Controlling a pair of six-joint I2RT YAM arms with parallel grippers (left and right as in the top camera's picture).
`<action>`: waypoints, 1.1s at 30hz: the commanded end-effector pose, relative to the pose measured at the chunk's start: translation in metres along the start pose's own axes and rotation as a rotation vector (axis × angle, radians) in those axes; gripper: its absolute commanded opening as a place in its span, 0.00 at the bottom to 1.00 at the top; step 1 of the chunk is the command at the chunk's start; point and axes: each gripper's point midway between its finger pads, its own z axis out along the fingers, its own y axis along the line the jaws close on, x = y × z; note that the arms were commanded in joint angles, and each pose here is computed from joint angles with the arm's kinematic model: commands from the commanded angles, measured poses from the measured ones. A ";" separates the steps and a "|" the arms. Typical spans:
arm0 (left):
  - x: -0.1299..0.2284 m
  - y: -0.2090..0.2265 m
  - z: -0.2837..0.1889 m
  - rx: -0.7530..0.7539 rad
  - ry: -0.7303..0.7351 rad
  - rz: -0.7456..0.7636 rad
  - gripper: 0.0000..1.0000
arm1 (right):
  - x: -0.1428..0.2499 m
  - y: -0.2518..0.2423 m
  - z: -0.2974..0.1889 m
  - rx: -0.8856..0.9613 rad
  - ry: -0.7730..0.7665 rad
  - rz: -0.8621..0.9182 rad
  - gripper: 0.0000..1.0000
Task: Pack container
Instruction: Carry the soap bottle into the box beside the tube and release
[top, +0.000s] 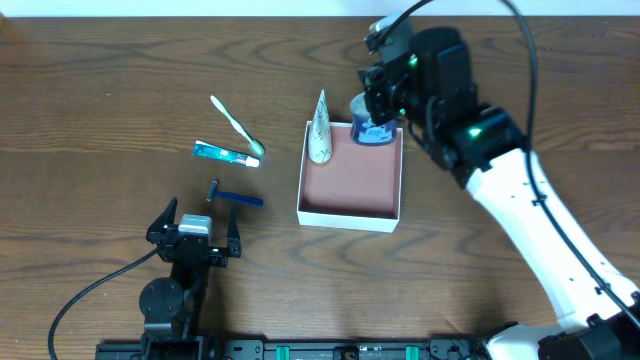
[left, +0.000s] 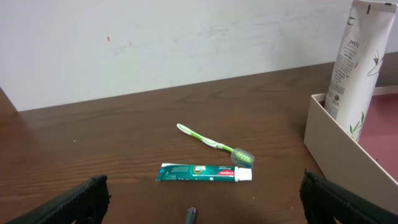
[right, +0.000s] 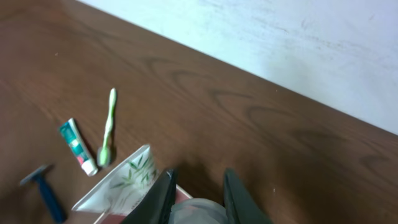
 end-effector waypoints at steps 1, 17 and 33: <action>0.015 -0.004 0.001 0.019 0.044 -0.009 0.98 | 0.009 -0.001 0.010 0.060 -0.029 0.024 0.01; 0.015 -0.004 0.001 0.019 0.044 -0.009 0.98 | 0.063 0.001 0.042 0.098 -0.160 0.047 0.01; 0.015 -0.004 0.001 0.019 0.044 -0.009 0.98 | 0.075 0.010 0.060 0.051 -0.186 0.044 0.01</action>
